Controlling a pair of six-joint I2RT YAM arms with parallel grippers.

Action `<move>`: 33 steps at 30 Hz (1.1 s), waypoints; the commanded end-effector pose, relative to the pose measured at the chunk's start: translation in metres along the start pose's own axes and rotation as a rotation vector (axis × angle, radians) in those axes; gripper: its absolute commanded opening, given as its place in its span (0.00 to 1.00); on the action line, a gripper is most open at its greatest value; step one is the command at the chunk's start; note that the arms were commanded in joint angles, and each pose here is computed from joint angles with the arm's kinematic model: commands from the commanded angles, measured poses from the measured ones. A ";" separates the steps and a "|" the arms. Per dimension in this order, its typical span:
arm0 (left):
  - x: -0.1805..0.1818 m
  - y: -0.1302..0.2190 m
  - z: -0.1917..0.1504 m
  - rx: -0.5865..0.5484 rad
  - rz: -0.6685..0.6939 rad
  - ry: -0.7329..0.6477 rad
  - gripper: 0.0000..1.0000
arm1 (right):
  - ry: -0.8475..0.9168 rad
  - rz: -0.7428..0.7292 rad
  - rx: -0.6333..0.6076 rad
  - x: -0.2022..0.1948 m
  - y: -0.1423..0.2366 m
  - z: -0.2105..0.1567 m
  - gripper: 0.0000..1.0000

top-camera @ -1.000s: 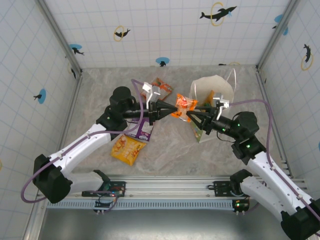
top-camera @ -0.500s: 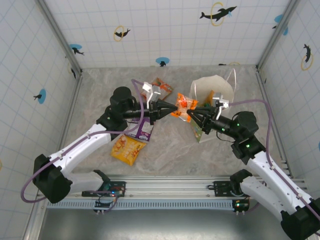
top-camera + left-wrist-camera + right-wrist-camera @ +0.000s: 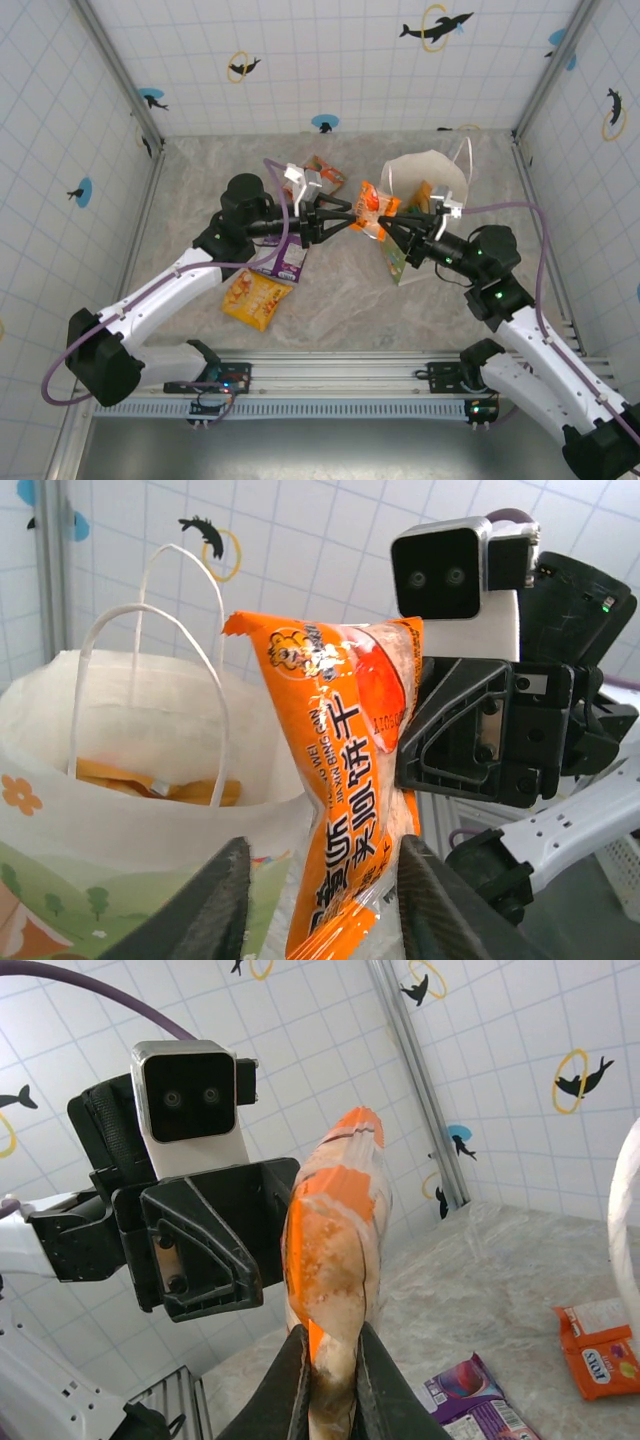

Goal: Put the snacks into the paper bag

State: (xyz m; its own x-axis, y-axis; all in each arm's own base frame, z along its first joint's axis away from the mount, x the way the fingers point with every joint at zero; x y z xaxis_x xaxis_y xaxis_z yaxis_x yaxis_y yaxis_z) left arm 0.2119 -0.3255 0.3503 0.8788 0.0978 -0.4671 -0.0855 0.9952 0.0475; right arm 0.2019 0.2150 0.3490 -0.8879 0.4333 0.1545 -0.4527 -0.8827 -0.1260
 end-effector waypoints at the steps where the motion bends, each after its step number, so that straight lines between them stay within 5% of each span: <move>1: 0.000 0.003 0.006 -0.026 0.030 -0.017 0.48 | 0.046 -0.032 -0.023 -0.002 0.003 0.008 0.11; 9: 0.025 0.008 0.010 -0.070 0.189 0.012 0.64 | 0.159 -0.117 -0.071 -0.010 0.008 0.040 0.11; 20: 0.044 0.012 0.009 -0.086 0.300 0.042 0.67 | 0.276 -0.340 -0.146 -0.049 0.018 0.094 0.10; 25: 0.059 0.016 0.007 -0.093 0.386 0.066 0.69 | 0.227 -0.568 -0.087 -0.092 0.031 0.085 0.09; 33: 0.069 0.017 0.003 -0.088 0.427 0.085 0.69 | 0.178 -0.636 0.045 -0.121 0.036 0.042 0.11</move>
State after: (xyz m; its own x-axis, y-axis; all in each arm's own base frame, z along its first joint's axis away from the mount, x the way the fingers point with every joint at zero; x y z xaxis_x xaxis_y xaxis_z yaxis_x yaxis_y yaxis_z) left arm 0.2698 -0.3046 0.3227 0.7353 0.4756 -0.4829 -0.4542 0.8746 0.1697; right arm 0.2912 0.1307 0.3755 -0.4867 0.8730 0.0310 -0.8731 -0.4850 -0.0491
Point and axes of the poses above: each hand's point on the last joint's axis, 136 mm out from that joint toward the fingers, its own y axis back along the fingers, its own x axis along the line the jaws close on, z = x × y, the point moved 1 cm from there along y, back along the fingers, and after that the axes turned 13 degrees about y, right-handed, at the moved point
